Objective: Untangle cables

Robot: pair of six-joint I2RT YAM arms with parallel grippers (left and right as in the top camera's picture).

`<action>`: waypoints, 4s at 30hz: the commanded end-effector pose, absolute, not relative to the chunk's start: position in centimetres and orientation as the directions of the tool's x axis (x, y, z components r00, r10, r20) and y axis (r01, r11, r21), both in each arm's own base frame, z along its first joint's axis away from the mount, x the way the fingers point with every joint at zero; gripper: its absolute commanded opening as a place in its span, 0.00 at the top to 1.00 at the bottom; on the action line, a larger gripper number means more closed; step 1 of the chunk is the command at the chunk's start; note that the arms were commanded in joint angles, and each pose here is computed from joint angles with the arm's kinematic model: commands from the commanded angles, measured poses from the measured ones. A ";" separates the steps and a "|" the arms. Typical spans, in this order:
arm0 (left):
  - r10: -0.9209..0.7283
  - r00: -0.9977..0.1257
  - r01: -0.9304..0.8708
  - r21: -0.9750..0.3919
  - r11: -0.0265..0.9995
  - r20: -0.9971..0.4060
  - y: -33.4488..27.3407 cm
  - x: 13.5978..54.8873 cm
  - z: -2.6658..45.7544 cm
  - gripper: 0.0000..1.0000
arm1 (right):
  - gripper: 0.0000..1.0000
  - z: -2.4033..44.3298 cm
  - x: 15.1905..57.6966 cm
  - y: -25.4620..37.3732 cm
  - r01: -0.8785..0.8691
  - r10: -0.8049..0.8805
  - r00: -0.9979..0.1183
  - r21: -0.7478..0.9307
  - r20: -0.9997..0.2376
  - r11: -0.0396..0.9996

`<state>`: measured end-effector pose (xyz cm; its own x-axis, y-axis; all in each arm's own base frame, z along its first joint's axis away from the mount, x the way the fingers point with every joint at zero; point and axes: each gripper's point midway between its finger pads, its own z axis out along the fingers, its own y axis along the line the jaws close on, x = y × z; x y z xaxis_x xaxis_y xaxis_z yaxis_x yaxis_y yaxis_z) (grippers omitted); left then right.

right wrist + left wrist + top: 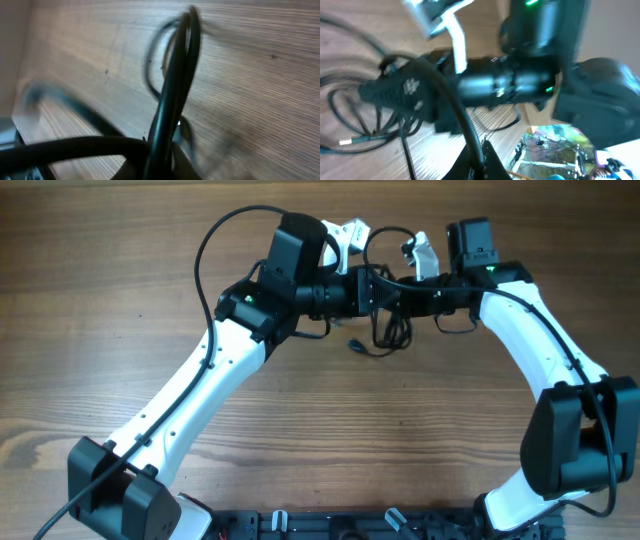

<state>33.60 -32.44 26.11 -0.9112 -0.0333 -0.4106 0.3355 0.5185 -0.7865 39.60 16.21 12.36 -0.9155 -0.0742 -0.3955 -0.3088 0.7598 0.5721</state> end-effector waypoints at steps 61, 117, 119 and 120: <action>-0.572 -0.498 -0.476 -0.346 0.808 -0.651 12.4 37.8 30.7 0.96 | 0.96 19.1 40.6 0.4 -0.010 0.340 -0.853 0.663 -0.396 0.748; -0.071 -0.906 0.349 -0.831 0.434 -0.418 -21.3 30.8 36.5 0.96 | 0.29 31.3 34.7 26.9 -0.884 -0.228 -0.439 0.372 -0.869 0.283; -0.052 -0.913 0.354 -0.848 0.394 -0.405 -21.6 30.1 37.0 0.96 | 0.35 31.8 35.3 27.0 -0.894 -0.217 -0.408 0.340 -0.887 0.293; -0.036 -0.917 0.359 -0.860 0.362 -0.398 -21.9 29.6 37.4 0.96 | 0.40 31.9 35.8 27.0 -0.894 -0.212 -0.396 0.322 -0.893 0.312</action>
<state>31.31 -21.02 35.75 -0.9124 -0.1015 -0.3964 0.3057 0.4750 -0.8252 35.86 26.80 29.24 -0.4910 -0.2290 -0.8405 -0.8516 0.3294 0.4078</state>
